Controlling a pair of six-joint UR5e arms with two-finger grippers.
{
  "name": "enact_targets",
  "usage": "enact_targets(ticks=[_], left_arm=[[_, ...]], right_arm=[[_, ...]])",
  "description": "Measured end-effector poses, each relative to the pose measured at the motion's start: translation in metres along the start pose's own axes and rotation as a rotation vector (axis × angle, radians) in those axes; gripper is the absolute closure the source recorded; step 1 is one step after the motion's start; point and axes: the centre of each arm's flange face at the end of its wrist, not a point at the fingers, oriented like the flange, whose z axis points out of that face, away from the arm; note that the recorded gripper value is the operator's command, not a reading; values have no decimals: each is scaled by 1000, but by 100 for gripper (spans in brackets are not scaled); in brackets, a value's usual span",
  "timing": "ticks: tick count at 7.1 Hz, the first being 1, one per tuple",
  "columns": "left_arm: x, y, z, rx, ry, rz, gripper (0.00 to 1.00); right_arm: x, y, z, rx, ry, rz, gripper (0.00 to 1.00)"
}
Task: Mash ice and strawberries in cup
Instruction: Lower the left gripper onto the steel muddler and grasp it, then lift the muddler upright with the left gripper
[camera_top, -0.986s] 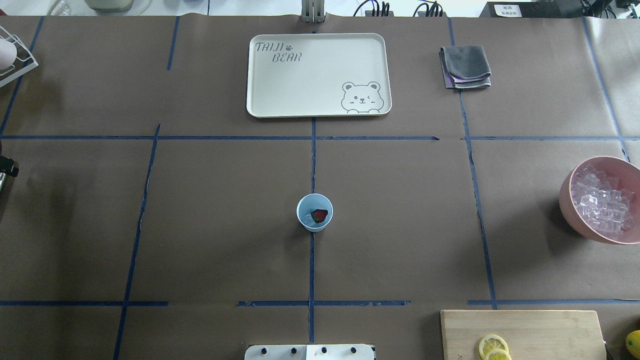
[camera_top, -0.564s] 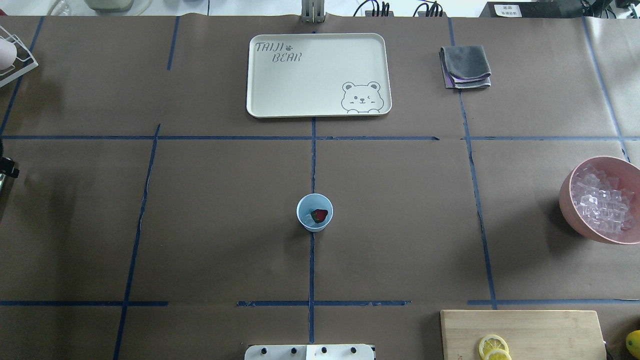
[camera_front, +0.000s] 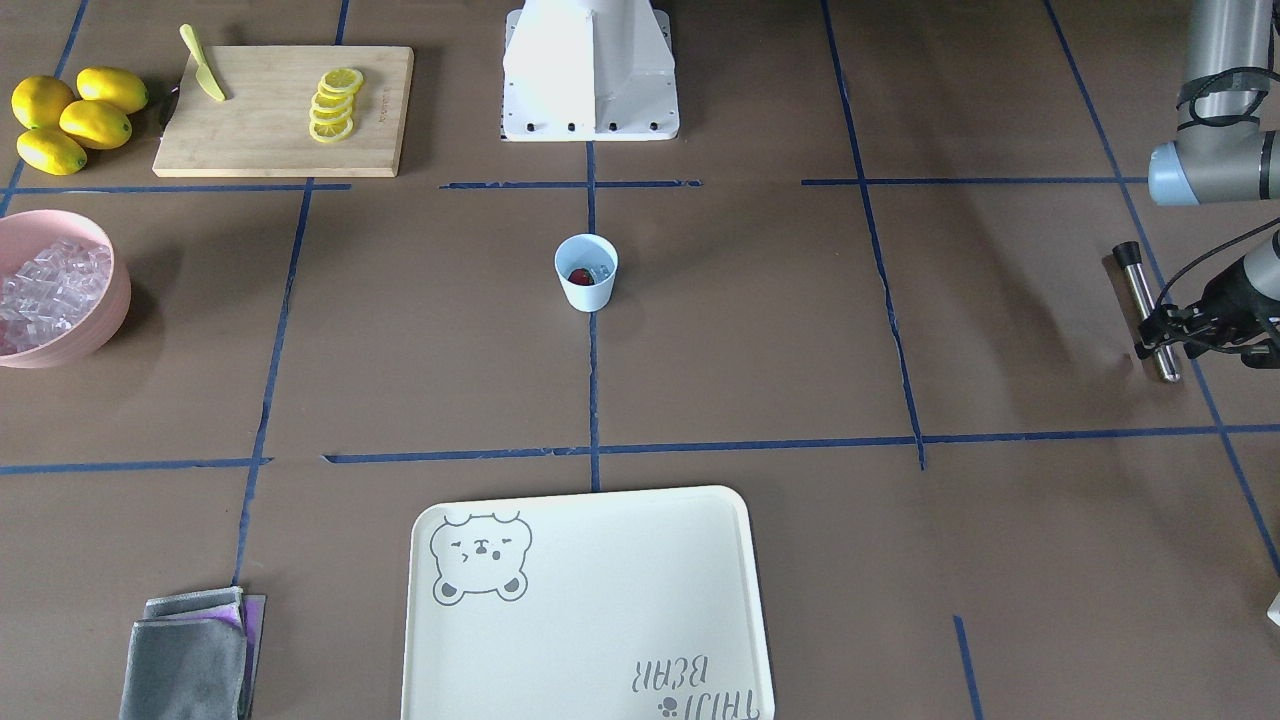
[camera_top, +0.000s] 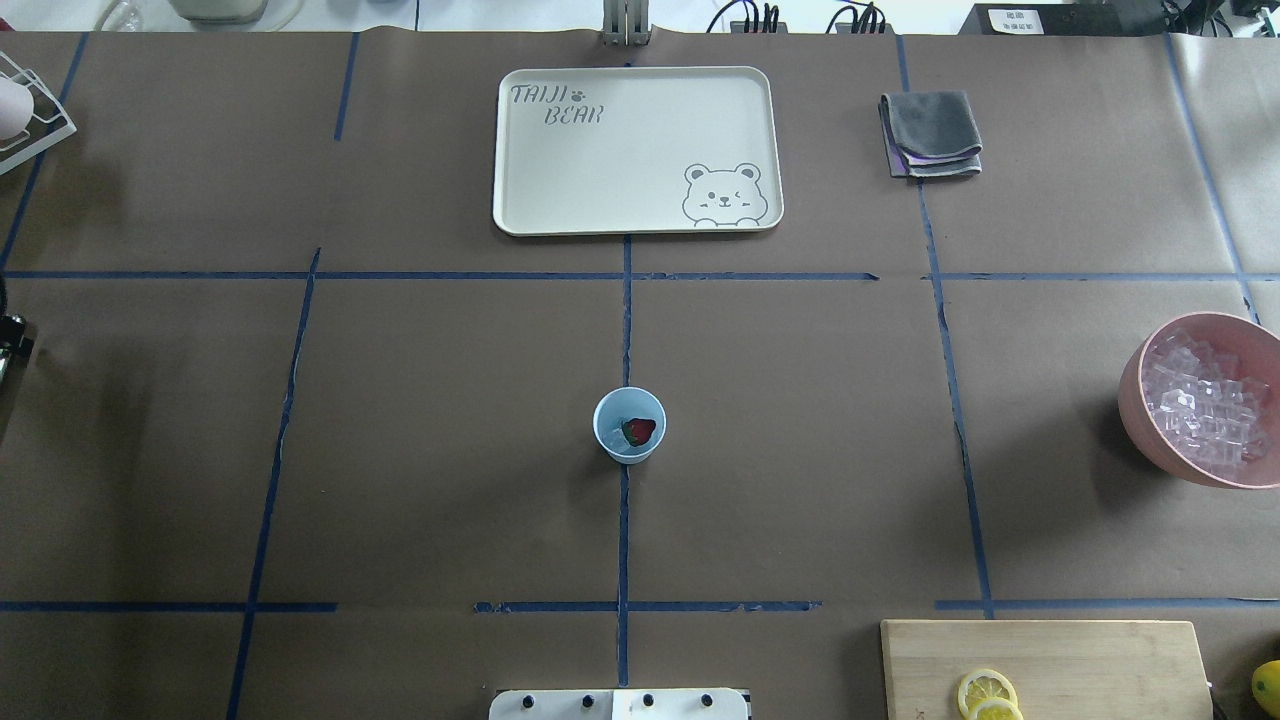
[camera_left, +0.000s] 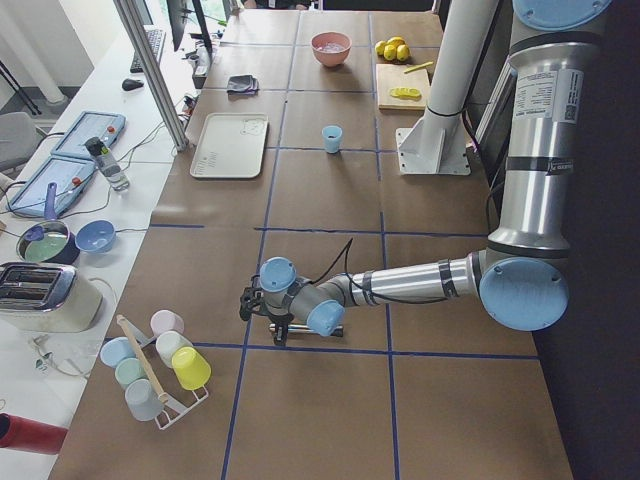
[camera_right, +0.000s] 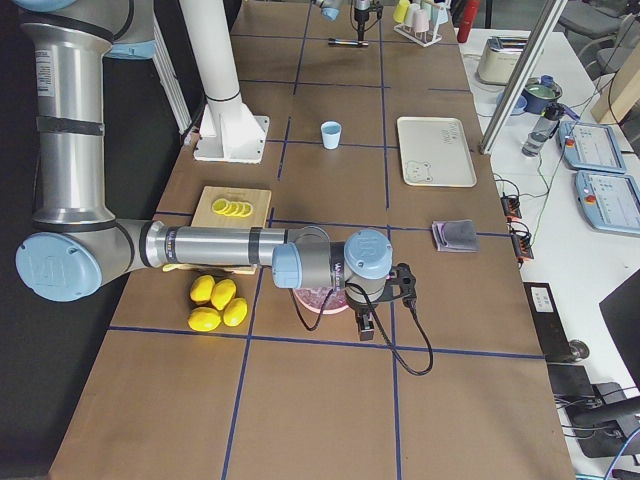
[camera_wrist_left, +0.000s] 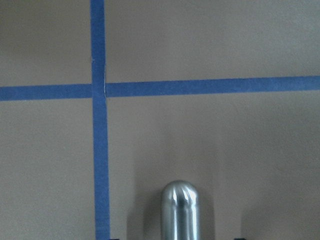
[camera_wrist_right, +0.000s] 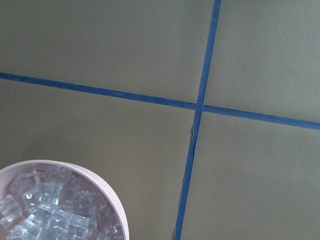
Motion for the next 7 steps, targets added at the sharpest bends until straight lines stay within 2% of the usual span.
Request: enact_targets(ticks=[3,4,7], left_arm=[[-2,2,0,9,-5,5,93],[-2,3,-2,20,-2,12,100],[28,-9,-29,77,41,67,100]], right_arm=[[0,0,0,1,-1,0,1],[0,0,0,1,-2,0,1],[-5,-5,-6,10,-2,-9,1]])
